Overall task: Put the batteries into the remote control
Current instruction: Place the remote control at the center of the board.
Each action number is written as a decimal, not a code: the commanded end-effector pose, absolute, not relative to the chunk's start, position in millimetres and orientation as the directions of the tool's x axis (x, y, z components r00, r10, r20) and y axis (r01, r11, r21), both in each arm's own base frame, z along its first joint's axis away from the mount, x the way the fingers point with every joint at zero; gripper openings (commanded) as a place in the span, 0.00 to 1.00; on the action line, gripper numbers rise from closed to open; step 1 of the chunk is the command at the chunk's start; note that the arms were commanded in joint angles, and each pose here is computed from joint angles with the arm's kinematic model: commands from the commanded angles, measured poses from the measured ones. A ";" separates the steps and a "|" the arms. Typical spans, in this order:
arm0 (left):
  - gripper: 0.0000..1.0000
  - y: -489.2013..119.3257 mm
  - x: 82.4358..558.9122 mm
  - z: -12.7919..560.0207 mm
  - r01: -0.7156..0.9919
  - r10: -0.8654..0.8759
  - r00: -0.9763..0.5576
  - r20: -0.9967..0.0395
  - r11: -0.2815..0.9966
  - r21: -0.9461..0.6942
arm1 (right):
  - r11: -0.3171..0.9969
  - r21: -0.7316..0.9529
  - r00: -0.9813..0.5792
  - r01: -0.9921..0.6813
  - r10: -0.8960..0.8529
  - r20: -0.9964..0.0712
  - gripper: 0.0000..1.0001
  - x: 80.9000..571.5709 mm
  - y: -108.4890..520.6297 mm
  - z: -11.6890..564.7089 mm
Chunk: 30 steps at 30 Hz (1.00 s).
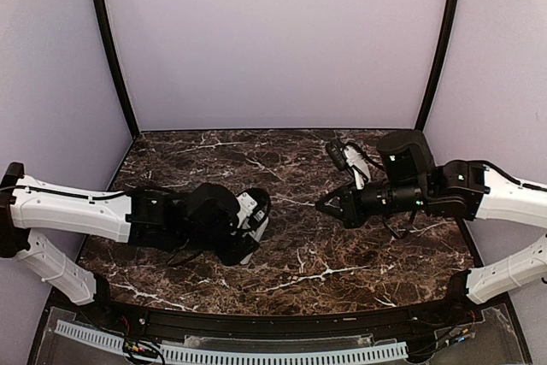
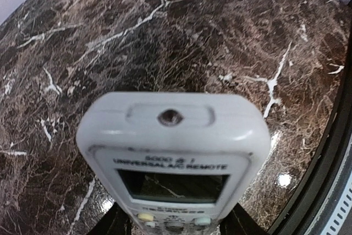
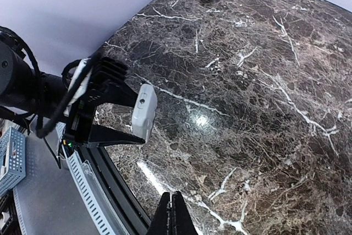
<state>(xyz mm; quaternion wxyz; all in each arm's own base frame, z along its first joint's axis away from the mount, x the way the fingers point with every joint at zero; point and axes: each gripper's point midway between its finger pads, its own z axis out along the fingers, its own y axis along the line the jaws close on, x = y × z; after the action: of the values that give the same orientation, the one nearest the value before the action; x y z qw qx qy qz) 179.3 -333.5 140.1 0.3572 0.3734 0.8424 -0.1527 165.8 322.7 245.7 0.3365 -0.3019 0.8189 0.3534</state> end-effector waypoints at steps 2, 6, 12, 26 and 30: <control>0.00 -295.0 162.6 88.1 0.654 0.631 -0.670 -0.392 0.751 0.090 | 0.620 0.378 -0.628 -0.687 -0.245 -0.738 0.00 169.8 312.4 233.2; 0.00 -297.0 145.6 60.9 0.670 0.661 -0.714 -0.230 0.741 0.051 | 0.619 0.389 -0.643 -0.683 -0.255 -0.722 0.00 165.6 310.1 228.8; 0.00 -297.7 124.7 55.0 0.752 0.752 -0.659 -0.014 0.659 0.010 | 0.581 0.420 -0.658 -0.697 -0.287 -0.696 0.00 153.6 311.4 220.8; 0.49 -321.4 120.8 9.8 0.829 0.827 -0.539 0.159 0.555 -0.073 | 0.581 0.425 -0.662 -0.695 -0.285 -0.693 0.00 151.0 308.9 219.8; 0.89 -323.8 124.4 13.7 0.834 0.832 -0.537 0.143 0.549 -0.063 | 0.591 0.417 -0.661 -0.691 -0.281 -0.696 0.07 152.2 306.1 219.3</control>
<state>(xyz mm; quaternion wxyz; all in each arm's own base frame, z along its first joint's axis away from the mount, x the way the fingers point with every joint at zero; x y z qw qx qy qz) 124.7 -322.0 19.8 -0.0699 0.4658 0.8821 0.0076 151.7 311.5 218.6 0.2891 -0.2946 0.8408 0.3504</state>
